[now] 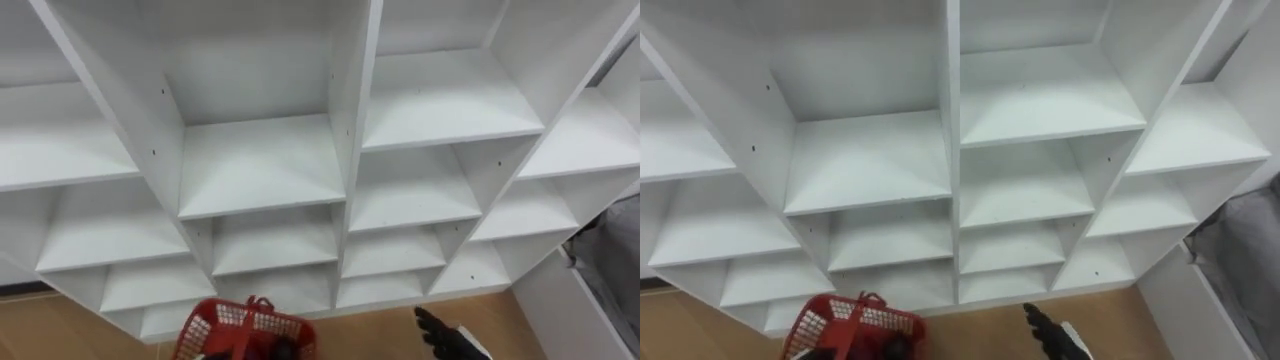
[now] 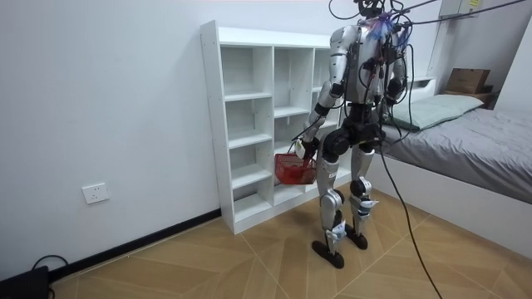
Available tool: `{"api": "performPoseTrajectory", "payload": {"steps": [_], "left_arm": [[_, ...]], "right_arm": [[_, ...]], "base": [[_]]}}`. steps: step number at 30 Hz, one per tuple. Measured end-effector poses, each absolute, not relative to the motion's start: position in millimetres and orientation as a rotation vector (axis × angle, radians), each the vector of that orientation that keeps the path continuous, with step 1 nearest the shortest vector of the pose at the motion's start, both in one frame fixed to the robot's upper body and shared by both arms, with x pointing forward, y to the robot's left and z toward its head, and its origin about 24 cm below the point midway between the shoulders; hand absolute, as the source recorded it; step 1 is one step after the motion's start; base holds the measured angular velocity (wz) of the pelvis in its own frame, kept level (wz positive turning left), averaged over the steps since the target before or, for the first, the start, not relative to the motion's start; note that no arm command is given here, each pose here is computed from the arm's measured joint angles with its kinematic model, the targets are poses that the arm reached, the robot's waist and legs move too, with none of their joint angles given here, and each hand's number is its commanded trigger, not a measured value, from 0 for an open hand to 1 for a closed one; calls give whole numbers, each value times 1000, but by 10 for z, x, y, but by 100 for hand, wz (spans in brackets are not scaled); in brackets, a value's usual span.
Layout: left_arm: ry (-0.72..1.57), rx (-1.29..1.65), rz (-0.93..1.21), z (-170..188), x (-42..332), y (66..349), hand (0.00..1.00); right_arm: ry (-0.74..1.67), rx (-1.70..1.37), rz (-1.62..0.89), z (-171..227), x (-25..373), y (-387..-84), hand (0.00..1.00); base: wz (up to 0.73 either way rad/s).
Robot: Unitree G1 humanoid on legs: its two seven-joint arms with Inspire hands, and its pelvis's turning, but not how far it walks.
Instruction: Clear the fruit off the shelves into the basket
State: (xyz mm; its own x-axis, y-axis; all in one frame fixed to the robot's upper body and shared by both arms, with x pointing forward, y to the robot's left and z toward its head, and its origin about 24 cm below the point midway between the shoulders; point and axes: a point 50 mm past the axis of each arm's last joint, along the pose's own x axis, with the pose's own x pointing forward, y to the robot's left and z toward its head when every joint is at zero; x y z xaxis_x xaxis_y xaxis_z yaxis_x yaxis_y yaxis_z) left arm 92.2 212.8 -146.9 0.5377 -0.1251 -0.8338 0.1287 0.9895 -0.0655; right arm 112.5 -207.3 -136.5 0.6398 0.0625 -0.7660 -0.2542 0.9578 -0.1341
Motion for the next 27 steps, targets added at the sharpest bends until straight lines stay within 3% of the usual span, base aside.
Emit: {"api": "performPoseTrajectory", "payload": {"steps": [12, 19, 27], "left_arm": [[1088, -42, 9, -1568, 651, 2238, 100], [1132, -124, 132, -1627, 490, 2220, 100], [1163, -121, 164, -1645, 446, 2228, 100]], "right_arm": [[948, -234, 42, -1448, 930, -2246, 0], [1148, -120, -116, -1626, 516, -2311, 0], [1207, -63, -168, -1664, 459, -2292, 0]], "base": [[-1], [-2], [2]]}}
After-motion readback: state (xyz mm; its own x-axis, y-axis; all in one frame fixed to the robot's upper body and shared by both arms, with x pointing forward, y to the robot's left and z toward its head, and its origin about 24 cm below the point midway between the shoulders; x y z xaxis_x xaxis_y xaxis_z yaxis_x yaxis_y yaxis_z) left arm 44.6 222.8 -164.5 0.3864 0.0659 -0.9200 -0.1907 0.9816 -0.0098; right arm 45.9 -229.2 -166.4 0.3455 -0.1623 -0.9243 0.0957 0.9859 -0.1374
